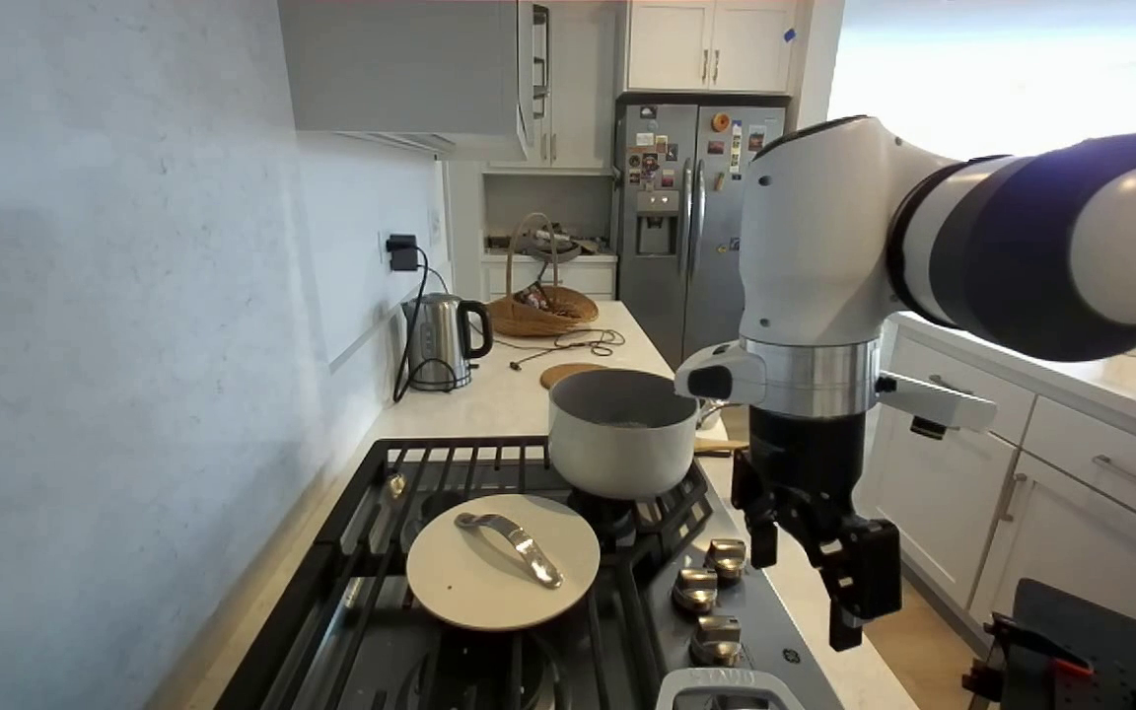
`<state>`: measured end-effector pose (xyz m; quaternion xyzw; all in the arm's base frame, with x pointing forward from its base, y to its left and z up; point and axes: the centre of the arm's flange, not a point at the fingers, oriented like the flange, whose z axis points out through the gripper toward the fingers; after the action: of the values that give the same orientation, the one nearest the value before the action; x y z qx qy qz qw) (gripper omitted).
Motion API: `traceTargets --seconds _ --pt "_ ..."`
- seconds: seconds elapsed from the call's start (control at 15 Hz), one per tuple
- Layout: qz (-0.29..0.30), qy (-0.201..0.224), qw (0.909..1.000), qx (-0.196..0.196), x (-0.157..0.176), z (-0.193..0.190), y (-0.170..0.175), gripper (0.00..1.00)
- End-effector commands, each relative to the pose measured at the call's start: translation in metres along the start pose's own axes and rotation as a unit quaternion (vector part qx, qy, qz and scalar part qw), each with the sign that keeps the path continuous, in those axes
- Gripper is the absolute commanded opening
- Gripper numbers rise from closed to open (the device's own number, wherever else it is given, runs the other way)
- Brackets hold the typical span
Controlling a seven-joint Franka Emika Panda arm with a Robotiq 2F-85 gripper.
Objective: Turn the second knob from the left anticlockwise
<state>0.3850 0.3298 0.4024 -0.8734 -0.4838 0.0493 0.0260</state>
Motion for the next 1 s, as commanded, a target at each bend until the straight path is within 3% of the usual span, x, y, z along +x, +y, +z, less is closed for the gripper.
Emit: traceTargets --seconds 0.0,0.53,0.93 --pt "-0.022 -0.008 0.9997 0.010 0.020 0.003 -0.002 1.00" --pt "-0.022 0.002 0.9998 0.000 0.031 0.022 -0.025 1.00" --pt "0.017 0.032 0.9993 -0.008 0.037 0.030 -0.023 1.00"
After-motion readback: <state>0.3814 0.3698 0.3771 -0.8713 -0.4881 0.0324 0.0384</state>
